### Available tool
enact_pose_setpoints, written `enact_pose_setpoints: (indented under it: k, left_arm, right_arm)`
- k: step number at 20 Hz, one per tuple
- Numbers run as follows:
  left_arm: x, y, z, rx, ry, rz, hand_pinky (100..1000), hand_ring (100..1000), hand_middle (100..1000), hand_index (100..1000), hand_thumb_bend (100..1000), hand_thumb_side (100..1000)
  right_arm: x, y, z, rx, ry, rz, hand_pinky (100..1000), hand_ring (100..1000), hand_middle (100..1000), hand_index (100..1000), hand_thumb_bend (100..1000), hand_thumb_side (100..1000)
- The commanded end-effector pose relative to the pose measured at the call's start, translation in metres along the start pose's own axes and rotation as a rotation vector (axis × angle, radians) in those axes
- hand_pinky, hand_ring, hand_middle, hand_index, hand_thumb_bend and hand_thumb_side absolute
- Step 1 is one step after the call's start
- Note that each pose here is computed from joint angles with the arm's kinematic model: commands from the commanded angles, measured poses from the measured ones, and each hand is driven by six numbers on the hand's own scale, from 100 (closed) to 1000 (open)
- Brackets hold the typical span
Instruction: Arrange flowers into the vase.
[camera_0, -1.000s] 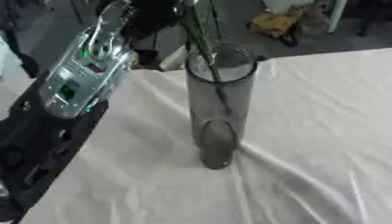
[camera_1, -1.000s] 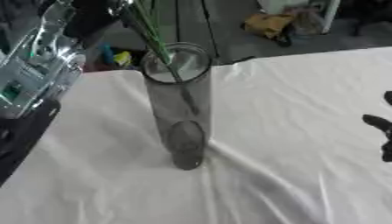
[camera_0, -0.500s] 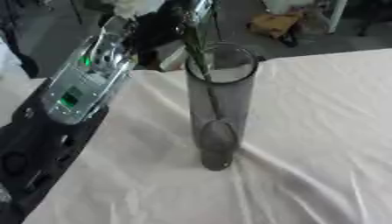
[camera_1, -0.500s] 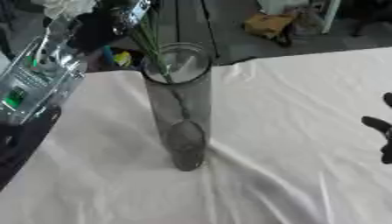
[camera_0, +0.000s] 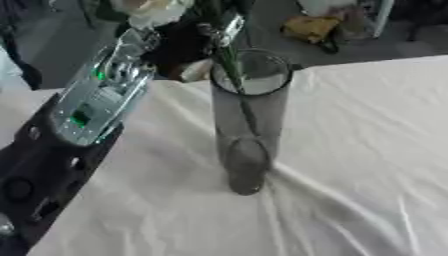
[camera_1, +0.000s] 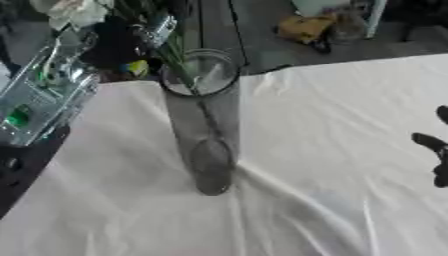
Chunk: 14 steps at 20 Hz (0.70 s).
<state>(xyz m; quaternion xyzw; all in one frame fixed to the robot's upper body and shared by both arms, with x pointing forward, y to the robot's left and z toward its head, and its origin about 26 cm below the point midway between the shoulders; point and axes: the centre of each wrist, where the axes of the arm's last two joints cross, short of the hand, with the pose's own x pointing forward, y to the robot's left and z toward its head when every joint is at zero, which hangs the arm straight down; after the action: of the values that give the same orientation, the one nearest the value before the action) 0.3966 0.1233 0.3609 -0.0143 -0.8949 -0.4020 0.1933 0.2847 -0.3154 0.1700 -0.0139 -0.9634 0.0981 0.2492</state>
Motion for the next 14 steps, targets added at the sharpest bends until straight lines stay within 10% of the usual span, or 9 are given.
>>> enact_pose_setpoints:
  k: [1,14]
  left_arm:
    - [0.003,0.0027,-0.0025,-0.024,-0.013,-0.033,288,495,544,643,100,528]
    - [0.0011,0.0076,0.0021,-0.116,0.021,-0.145,513,663,666,758,100,517]
  right_arm:
    - [0.0054,-0.001,-0.0063,0.02,-0.027,0.016,816,999,308,496,100,1000]
    - [0.0054,-0.0017,-0.0047,0.021,-0.017,0.017,817,999,308,496,100,1000]
